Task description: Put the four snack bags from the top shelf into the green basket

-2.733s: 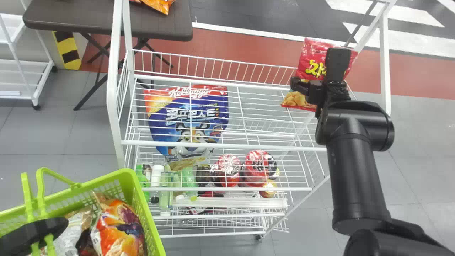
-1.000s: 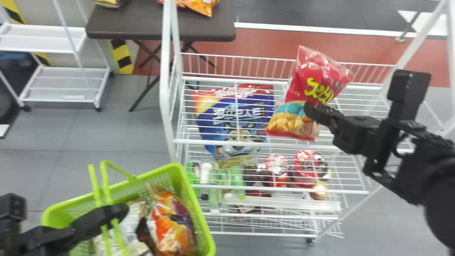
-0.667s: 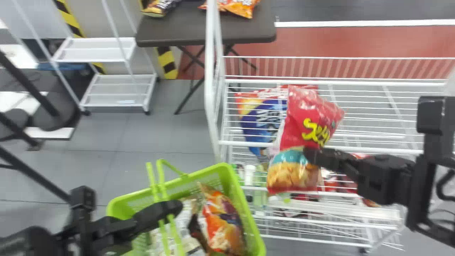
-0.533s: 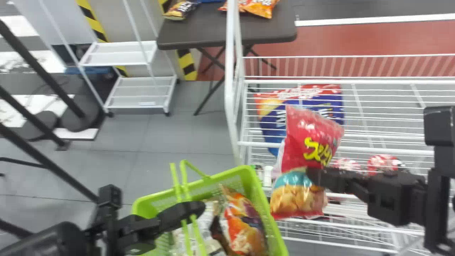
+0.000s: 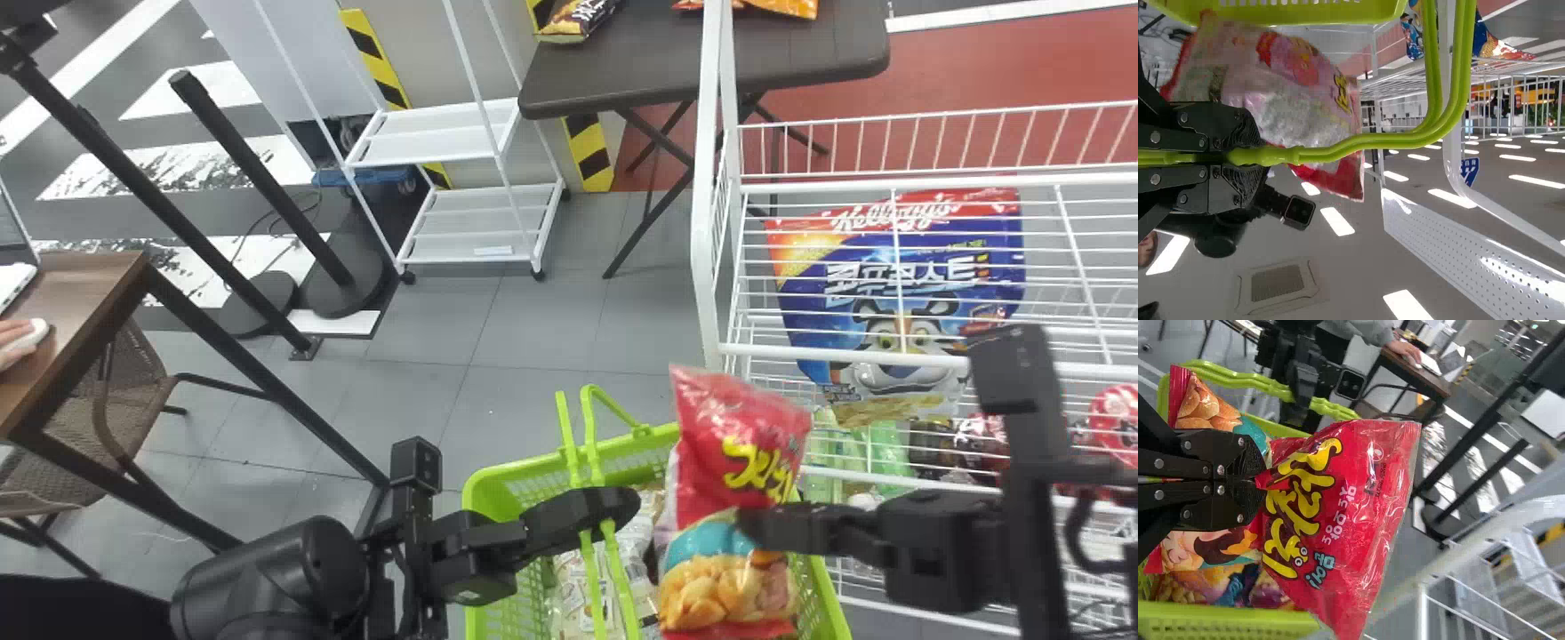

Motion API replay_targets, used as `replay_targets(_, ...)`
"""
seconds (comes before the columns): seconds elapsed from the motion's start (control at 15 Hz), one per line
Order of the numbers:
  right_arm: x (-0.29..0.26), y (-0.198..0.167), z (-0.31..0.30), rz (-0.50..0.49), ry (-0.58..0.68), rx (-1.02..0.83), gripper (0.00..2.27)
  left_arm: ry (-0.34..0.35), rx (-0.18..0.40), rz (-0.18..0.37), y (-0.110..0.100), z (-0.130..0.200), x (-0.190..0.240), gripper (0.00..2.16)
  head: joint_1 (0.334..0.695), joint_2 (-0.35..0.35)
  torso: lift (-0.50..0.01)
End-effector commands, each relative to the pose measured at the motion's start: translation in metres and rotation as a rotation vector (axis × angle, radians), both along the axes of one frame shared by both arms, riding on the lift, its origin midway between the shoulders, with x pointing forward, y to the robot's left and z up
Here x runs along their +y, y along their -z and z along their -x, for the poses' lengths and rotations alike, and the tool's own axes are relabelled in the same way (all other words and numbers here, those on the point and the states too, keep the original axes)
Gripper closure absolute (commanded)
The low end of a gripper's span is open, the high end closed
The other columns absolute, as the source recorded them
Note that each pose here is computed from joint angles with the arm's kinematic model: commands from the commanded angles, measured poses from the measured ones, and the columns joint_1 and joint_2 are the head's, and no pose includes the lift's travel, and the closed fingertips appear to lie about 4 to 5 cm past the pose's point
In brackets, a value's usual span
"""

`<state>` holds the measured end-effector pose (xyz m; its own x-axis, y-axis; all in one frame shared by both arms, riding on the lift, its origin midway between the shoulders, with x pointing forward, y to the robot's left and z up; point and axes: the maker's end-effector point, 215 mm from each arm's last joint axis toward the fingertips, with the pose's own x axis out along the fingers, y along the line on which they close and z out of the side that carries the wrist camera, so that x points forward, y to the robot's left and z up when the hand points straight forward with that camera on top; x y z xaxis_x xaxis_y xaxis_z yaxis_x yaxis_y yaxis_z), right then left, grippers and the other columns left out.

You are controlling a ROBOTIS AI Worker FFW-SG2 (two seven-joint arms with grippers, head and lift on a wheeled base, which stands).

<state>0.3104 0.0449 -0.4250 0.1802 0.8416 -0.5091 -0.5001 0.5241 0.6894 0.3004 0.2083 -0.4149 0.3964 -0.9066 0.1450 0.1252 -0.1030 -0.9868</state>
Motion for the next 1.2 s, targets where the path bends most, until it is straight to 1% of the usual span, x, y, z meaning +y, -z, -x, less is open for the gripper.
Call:
replay_targets(0.0, 0.014, 0.02, 0.007, 0.009, -0.041, 0.044, 2.25, 0.005, -0.006, 0.01, -0.003, 0.0, 0.0, 2.15, 0.695, 0.35, 0.0)
replay_targets(0.2, 0.038, 0.031, 0.007, 0.013, -0.093, 0.064, 2.25, 0.027, -0.005, 0.017, -0.004, 0.001, -0.009, 2.15, 0.695, 0.35, 0.0)
replay_targets(0.4, 0.066, 0.032, 0.01, 0.001, -0.144, 0.081, 2.25, 0.032, -0.002, 0.026, -0.005, 0.002, -0.013, 2.15, 0.695, 0.35, 0.0)
replay_targets(0.47, 0.071, 0.035, 0.01, 0.008, -0.153, 0.086, 2.16, 0.032, -0.001, 0.03, -0.005, 0.004, -0.013, 2.15, 0.695, 0.35, 0.0)
replay_targets(0.53, 0.07, 0.039, 0.012, 0.025, -0.159, 0.104, 1.72, 0.032, -0.005, 0.031, -0.006, 0.004, -0.012, 2.15, 0.695, 0.35, 0.0)
replay_targets(0.6, 0.064, 0.045, 0.021, 0.056, -0.176, 0.142, 0.67, 0.029, -0.005, 0.031, -0.006, 0.004, -0.011, 2.15, 0.695, 0.35, 0.0)
replay_targets(0.67, 0.052, 0.051, 0.03, 0.088, -0.184, 0.189, 0.0, 0.022, -0.006, 0.032, -0.006, 0.003, -0.008, 2.15, 0.695, 0.35, 0.0)
replay_targets(0.73, 0.039, 0.053, 0.034, 0.098, -0.173, 0.218, 0.0, 0.019, -0.005, 0.03, -0.006, 0.003, -0.006, 2.15, 0.695, 0.35, 0.0)
replay_targets(0.8, 0.024, 0.047, 0.033, 0.095, -0.149, 0.234, 0.0, 0.016, -0.005, 0.029, -0.006, 0.002, -0.005, 2.15, 0.695, 0.35, 0.0)
replay_targets(1.0, -0.018, 0.008, -0.006, 0.046, -0.018, 0.127, 0.03, 0.014, -0.013, 0.026, -0.007, -0.001, -0.003, 2.15, 0.695, 0.35, 0.0)
replay_targets(1.13, -0.051, -0.015, -0.024, -0.013, 0.071, 0.092, 0.03, 0.012, -0.011, 0.024, -0.007, -0.001, -0.002, 2.15, 0.695, 0.35, 0.0)
